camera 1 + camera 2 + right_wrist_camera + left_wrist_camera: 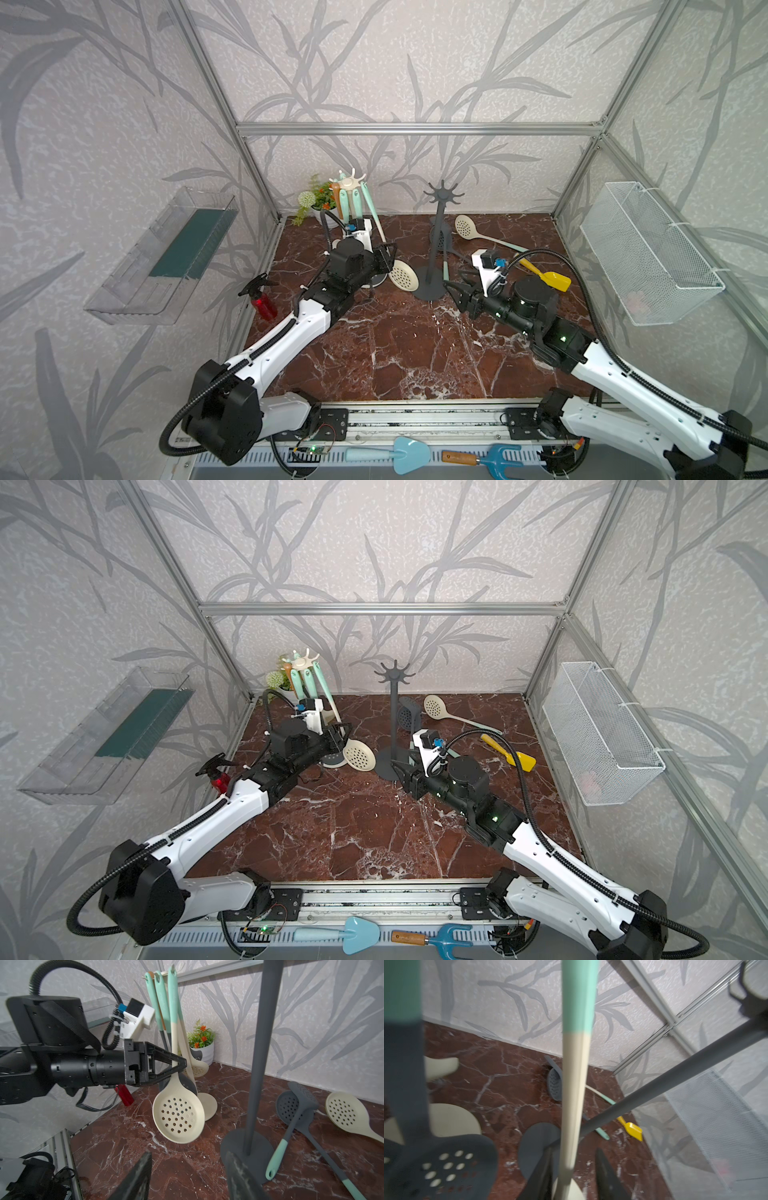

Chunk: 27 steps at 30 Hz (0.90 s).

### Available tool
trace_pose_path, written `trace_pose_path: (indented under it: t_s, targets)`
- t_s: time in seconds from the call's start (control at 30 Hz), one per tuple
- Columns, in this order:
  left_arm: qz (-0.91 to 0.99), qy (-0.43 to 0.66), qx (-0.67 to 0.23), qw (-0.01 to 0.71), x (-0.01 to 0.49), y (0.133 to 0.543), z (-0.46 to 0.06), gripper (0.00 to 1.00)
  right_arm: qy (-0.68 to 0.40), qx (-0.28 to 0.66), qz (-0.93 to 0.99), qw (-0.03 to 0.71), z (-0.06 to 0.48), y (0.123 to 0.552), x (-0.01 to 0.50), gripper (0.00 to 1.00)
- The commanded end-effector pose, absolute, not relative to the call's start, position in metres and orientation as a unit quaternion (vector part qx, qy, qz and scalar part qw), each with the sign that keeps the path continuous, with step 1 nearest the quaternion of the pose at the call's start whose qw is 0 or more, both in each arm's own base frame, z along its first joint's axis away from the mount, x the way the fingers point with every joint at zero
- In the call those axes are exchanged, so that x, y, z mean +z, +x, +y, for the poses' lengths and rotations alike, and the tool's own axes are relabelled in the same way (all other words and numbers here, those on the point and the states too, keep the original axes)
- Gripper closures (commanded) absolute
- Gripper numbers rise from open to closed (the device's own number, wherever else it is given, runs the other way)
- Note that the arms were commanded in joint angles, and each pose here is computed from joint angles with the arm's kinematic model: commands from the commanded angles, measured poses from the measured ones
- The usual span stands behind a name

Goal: Hang the skimmer on the kitchen utensil rack
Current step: Hang the skimmer on the rack.

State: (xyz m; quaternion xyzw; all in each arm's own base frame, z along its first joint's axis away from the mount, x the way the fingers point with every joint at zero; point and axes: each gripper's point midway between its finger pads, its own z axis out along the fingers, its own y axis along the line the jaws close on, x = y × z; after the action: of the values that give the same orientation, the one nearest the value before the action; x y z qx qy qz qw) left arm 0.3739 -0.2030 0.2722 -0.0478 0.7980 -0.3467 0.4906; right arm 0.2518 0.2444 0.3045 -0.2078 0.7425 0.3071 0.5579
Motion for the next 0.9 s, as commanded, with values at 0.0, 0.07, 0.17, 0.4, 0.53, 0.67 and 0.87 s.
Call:
trace_pose_path:
  t_s: [0.0, 0.07, 0.17, 0.4, 0.53, 0.67, 0.87]
  targets:
    - [0.799, -0.048, -0.332, 0.498, 0.293, 0.366, -0.193, 0.50, -0.157, 0.254, 0.790, 0.535, 0.226, 0.266, 0.286, 0.42]
    - [0.811, -0.035, -0.318, 0.490, 0.293, 0.360, -0.190, 0.43, -0.127, 0.235, 0.815, 0.514, 0.213, 0.274, 0.268, 0.42]
    - [0.826, -0.010, -0.294, 0.481, 0.292, 0.348, -0.185, 0.36, -0.079, 0.222, 0.844, 0.482, 0.193, 0.286, 0.240, 0.41]
    - [0.855, 0.071, -0.221, 0.464, 0.277, 0.315, -0.167, 0.26, 0.038, 0.208, 0.881, 0.422, 0.139, 0.323, 0.188, 0.41]
    - [0.853, 0.124, -0.188, 0.470, 0.276, 0.303, -0.160, 0.20, 0.046, 0.208, 0.896, 0.390, 0.144, 0.350, 0.167, 0.42]
    - [0.841, 0.177, -0.182, 0.477, 0.276, 0.294, -0.164, 0.16, 0.048, 0.212, 0.908, 0.357, 0.162, 0.384, 0.140, 0.43]
    - [0.828, 0.217, -0.188, 0.482, 0.274, 0.280, -0.167, 0.14, 0.042, 0.219, 0.922, 0.318, 0.192, 0.431, 0.103, 0.46]
